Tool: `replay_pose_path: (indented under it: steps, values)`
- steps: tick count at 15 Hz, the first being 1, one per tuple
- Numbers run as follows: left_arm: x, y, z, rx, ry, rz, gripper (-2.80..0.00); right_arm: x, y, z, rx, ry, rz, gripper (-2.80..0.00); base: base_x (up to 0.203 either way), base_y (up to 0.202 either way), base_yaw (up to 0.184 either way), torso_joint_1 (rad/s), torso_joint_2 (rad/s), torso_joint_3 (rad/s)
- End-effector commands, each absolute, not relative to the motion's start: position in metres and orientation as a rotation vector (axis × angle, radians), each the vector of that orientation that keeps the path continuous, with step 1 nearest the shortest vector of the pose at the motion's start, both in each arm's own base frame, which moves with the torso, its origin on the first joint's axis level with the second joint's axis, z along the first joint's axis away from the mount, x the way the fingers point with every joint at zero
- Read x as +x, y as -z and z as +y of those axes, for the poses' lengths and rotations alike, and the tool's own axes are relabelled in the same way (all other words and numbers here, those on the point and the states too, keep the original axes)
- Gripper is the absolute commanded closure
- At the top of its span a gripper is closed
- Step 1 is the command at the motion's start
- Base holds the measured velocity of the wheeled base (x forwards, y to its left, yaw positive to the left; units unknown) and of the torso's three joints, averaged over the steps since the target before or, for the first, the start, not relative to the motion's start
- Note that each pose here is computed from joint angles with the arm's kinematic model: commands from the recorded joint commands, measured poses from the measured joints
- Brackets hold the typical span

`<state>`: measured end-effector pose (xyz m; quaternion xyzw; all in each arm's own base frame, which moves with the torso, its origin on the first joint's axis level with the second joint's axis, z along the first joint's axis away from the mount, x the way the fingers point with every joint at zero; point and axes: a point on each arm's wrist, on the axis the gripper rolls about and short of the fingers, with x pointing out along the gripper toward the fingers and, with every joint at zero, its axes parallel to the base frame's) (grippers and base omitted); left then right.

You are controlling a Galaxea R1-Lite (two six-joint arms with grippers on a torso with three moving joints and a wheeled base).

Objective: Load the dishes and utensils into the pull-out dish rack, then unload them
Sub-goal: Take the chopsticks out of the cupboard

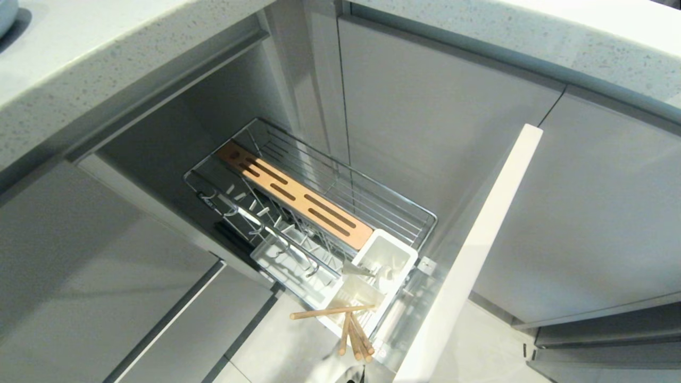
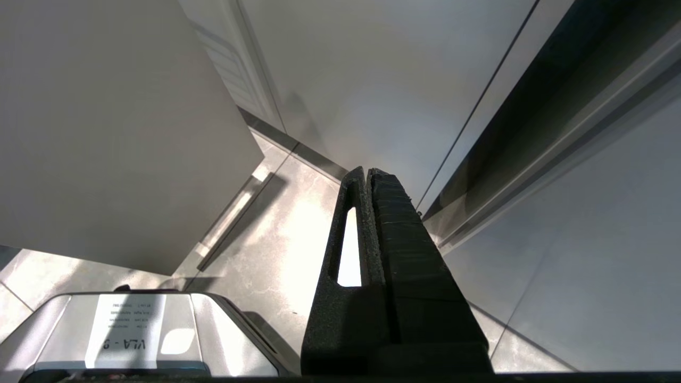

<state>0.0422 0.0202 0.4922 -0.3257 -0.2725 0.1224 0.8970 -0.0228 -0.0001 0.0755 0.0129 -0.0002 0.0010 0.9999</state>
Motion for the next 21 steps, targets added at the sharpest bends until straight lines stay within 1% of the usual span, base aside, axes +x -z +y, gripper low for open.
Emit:
replay_pose_path:
  steps: [1, 4, 7, 9, 13, 15, 17, 21]
  values:
    - [0.028, -0.493, 0.009, -0.714, -0.110, -0.546, 0.00, -0.023, -0.075, 0.000, 0.026, -0.002, -0.001, 0.00, 0.000, 0.000, 0.000, 0.000, 0.00, 0.000]
    - [0.023, -0.489, 0.002, -0.786, 0.108, -0.433, 0.00, -0.023, -0.075, 0.000, 0.026, -0.003, 0.000, 0.00, 0.000, 0.000, 0.000, 0.000, 0.00, 0.000]
    - [0.034, -0.479, -0.006, -0.799, 0.286, -0.276, 0.00, -0.023, -0.075, 0.000, 0.026, -0.003, 0.000, 0.00, 0.000, 0.000, 0.000, 0.000, 0.00, 0.000]
    - [0.049, -0.465, -0.014, -0.699, 0.408, -0.146, 0.00, -0.023, -0.075, 0.000, 0.026, -0.003, 0.001, 0.00, 0.000, 0.000, 0.000, 0.000, 0.00, 0.000]
    - [0.068, -0.434, -0.033, -0.490, 0.566, 0.052, 0.00, -0.023, -0.075, 0.000, 0.026, -0.002, 0.000, 0.00, 0.000, 0.000, 0.000, 0.000, 0.00, 0.000]
    - [0.074, -0.423, -0.043, -0.422, 0.632, 0.141, 0.00, -0.023, -0.075, 0.000, 0.026, -0.002, 0.000, 0.00, 0.000, 0.000, 0.000, 0.000, 0.00, 0.000]
    - [0.077, -0.410, -0.052, -0.322, 0.687, 0.238, 0.00, -0.023, -0.075, 0.000, 0.026, -0.002, 0.000, 0.00, 0.000, 0.000, 0.000, 0.000, 0.00, 0.000]
    - [0.089, -0.391, -0.074, -0.191, 0.749, 0.456, 0.00, -0.023, -0.076, 0.000, 0.026, -0.002, -0.001, 0.00, 0.000, 0.000, 0.000, 0.000, 0.00, 0.000]
